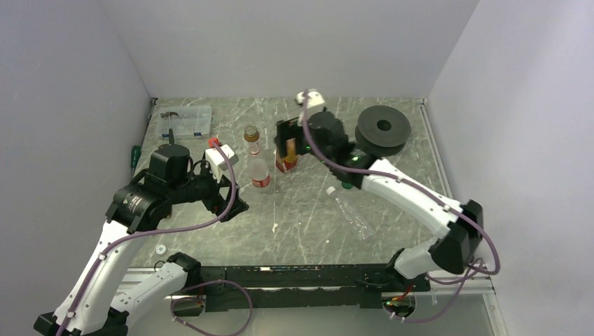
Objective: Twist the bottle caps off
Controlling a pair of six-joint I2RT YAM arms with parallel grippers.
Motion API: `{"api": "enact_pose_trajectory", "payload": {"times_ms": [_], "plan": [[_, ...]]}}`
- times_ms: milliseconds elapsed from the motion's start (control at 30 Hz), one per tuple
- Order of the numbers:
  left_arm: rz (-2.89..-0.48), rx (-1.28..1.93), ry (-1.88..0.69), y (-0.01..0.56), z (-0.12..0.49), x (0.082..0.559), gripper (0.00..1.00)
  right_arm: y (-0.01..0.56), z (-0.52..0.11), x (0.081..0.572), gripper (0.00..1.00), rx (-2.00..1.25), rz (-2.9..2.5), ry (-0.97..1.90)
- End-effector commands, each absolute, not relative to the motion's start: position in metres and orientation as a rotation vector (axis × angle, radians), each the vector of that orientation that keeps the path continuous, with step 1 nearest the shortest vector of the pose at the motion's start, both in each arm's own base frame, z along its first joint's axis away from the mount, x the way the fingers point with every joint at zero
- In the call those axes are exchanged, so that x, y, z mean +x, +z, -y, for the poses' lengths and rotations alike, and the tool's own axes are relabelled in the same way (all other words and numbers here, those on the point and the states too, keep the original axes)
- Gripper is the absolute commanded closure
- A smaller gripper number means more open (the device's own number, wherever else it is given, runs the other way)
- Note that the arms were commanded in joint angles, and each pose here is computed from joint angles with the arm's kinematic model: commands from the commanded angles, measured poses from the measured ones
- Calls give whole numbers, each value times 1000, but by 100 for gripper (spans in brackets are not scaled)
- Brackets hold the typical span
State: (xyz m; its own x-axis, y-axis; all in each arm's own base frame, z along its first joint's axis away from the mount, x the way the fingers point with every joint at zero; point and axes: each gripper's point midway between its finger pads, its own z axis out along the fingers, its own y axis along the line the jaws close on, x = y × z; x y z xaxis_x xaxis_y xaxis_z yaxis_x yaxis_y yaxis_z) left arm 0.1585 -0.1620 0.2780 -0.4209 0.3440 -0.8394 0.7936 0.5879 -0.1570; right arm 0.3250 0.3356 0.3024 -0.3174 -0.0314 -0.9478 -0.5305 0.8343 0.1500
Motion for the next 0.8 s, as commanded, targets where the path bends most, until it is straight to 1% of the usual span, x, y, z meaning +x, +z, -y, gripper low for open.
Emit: {"api": "enact_pose_trajectory", "payload": {"times_ms": [0,100,333,633,767], "plan": [[-1926,883,-743,302,170,164,0,249,-250,317,0,-275,-2129,404],[-1911,881,-750,307,173,166,1,209,-215,302,0,-261,-2291,295],[-1898,883,-775,309,178,169,0,114,-192,265,0,-324,-2571,153],[-1896,882,-771,310,176,167,1,51,-182,255,0,-329,-2702,61],[-1897,882,-771,309,176,166,1,31,-180,248,0,-317,-2744,44]]}}
